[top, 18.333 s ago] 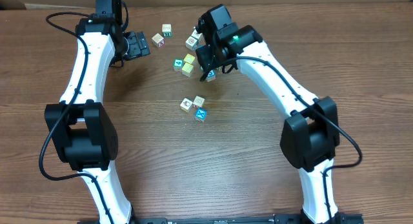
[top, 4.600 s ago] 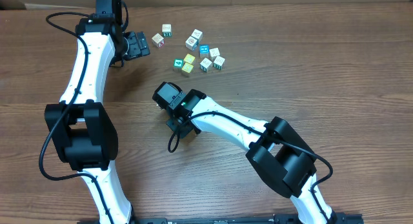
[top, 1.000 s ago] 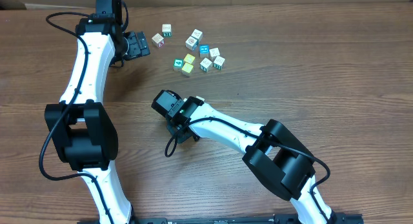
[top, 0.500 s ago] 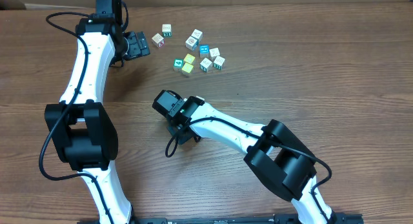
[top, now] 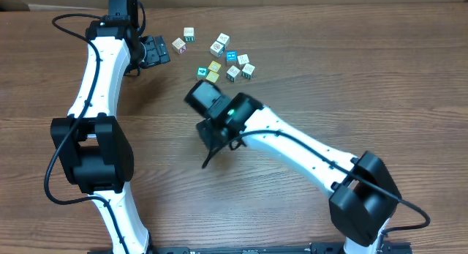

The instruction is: Form a circle

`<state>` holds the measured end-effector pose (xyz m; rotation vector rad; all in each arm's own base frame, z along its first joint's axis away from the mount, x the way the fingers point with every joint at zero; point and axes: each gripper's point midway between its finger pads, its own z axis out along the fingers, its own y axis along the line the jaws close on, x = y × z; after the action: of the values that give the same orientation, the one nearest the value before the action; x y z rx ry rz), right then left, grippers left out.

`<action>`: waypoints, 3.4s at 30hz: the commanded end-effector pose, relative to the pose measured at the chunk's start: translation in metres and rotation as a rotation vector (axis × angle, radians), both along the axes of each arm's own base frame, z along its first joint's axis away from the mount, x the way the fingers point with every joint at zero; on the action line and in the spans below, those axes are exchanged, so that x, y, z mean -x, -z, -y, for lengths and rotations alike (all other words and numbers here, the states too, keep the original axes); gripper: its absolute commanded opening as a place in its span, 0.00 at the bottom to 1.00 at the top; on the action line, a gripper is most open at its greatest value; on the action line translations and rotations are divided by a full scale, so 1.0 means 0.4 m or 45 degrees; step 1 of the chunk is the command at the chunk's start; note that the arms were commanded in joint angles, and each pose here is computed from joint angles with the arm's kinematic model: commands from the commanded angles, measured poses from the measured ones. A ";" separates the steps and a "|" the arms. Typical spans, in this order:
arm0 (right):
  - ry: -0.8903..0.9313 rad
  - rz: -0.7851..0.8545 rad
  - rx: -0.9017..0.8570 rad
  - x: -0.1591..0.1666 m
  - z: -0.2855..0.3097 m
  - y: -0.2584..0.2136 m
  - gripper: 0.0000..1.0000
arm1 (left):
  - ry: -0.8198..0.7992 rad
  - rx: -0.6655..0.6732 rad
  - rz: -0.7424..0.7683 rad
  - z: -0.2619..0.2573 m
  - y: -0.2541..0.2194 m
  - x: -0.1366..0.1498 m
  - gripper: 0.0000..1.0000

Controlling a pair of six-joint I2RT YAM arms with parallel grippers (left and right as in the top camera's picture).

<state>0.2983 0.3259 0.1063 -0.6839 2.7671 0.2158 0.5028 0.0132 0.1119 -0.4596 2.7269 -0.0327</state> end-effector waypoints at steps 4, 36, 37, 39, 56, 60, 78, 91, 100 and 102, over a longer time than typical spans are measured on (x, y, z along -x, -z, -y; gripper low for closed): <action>0.270 -0.062 0.011 -0.067 0.111 -0.005 0.04 | -0.009 0.013 0.022 0.001 -0.013 -0.011 1.00; 0.626 -0.191 -0.113 -0.078 0.236 -0.031 0.04 | -0.009 0.013 0.022 0.001 -0.013 -0.011 1.00; 0.630 -0.212 -0.124 -0.071 0.233 -0.017 0.04 | -0.009 0.013 0.022 0.001 -0.013 -0.011 1.00; 0.640 -0.258 -0.145 -0.055 0.226 0.012 0.04 | -0.009 0.013 0.022 0.001 -0.013 -0.011 1.00; 0.730 -0.347 -0.246 0.023 0.183 0.189 0.04 | -0.009 0.013 0.022 0.001 -0.013 -0.011 1.00; 0.717 -0.339 -0.262 0.026 0.181 0.205 0.04 | -0.008 0.013 0.022 0.002 -0.013 -0.011 1.00; 0.569 -0.202 -0.295 0.047 0.084 0.198 0.04 | -0.002 0.013 0.022 0.008 -0.013 -0.011 1.00; 0.545 -0.166 -0.303 0.039 0.057 0.220 0.04 | -0.004 0.013 0.022 0.006 -0.013 -0.011 1.00; 0.532 -0.092 -0.257 0.050 0.060 0.239 0.04 | -0.004 0.013 0.022 0.006 -0.013 -0.011 1.00; 0.525 -0.047 -0.248 0.047 0.054 0.237 0.04 | -0.004 0.013 0.022 0.006 -0.013 -0.011 1.00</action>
<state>0.2801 0.3053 0.0164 -0.0374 2.8310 0.4746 0.5029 0.0131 0.1119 -0.4591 2.7269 -0.0328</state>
